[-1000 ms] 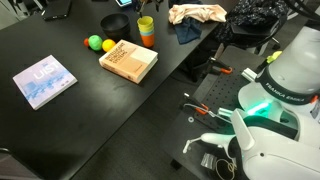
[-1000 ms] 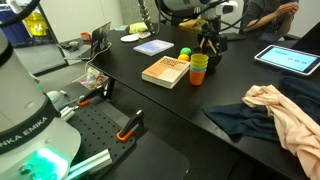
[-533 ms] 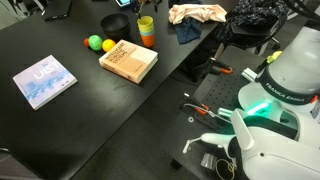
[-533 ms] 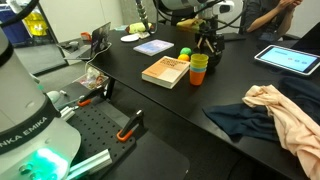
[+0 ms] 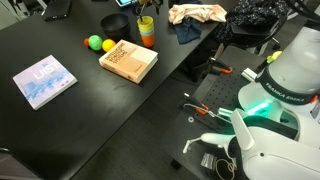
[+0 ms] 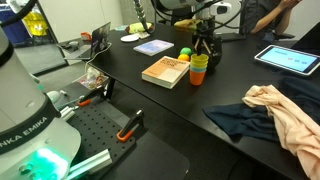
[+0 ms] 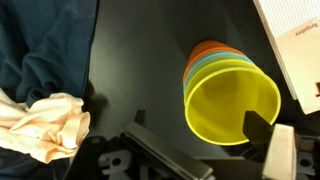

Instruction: Unstack the cups

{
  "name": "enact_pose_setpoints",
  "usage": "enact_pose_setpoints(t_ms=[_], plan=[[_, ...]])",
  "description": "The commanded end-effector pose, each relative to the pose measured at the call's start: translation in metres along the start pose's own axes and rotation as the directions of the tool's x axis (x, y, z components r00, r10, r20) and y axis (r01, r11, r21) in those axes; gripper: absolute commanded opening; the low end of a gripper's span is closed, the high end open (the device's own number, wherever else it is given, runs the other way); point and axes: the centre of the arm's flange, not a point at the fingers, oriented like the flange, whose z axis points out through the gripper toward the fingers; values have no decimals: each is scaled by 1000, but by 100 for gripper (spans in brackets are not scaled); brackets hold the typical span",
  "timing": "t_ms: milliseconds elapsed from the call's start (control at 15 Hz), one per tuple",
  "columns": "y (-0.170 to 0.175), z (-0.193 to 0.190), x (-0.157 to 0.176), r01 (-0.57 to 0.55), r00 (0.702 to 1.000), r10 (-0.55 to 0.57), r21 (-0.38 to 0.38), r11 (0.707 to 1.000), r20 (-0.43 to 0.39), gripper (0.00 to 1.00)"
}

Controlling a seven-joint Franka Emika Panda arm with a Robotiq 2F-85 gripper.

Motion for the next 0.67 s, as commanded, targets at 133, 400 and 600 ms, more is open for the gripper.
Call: enact_pose_setpoints(t_ms=[133, 400, 600], plan=[[3, 0, -16, 5, 1000, -5, -11, 1000, 11, 90], [2, 1, -20, 11, 1000, -11, -13, 1000, 9, 49], [-1, -3, -18, 24, 1000, -24, -18, 1000, 1, 27]])
